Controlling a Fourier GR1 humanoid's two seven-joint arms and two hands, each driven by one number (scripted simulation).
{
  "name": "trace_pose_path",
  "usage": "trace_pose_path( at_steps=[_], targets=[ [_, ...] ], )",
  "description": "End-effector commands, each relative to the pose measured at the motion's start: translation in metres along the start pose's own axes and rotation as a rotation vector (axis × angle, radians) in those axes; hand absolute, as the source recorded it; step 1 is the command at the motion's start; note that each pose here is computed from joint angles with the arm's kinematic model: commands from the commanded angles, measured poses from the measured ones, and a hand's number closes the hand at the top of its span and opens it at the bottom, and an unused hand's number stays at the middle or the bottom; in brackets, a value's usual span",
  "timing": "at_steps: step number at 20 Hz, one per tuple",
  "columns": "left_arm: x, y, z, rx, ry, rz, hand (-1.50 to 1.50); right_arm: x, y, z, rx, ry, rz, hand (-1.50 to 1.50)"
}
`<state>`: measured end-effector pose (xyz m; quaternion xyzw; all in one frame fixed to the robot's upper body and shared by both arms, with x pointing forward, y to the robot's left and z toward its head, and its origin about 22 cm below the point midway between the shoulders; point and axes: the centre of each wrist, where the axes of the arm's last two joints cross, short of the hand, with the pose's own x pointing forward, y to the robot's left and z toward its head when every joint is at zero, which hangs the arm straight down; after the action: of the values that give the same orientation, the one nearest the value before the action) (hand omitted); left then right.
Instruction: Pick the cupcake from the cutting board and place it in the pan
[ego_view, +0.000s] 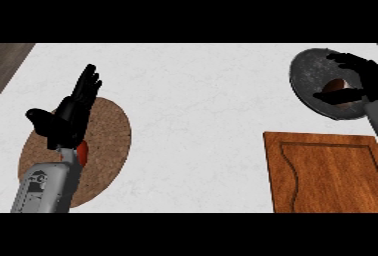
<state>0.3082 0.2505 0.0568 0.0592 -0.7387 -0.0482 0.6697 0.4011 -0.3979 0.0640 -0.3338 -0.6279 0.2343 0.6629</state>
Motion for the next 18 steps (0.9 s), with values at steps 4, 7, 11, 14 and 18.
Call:
trace_pose_path(
  at_steps=[4, 7, 11, 14, 18],
  targets=[
    [0.004, 0.009, -0.003, 0.008, 0.013, 0.007, 0.00, -0.002, -0.012, -0.001, -0.136, -0.119, -0.216, -1.50],
    [-0.001, 0.012, 0.004, 0.033, 0.024, -0.002, 0.00, -0.023, -0.019, 0.011, -0.220, -0.131, -0.325, -1.50],
    [0.002, 0.013, 0.001, 0.042, 0.025, -0.013, 0.00, -0.042, -0.029, 0.022, -0.102, -0.154, -0.486, -1.50],
    [-0.010, 0.008, 0.011, 0.066, 0.039, -0.015, 0.00, -0.069, -0.071, 0.043, -0.058, -0.199, -0.546, -1.50],
    [-0.020, 0.016, 0.010, 0.066, 0.044, -0.012, 0.00, -0.109, -0.083, 0.081, -0.029, -0.236, -0.575, -1.50]
  ],
)
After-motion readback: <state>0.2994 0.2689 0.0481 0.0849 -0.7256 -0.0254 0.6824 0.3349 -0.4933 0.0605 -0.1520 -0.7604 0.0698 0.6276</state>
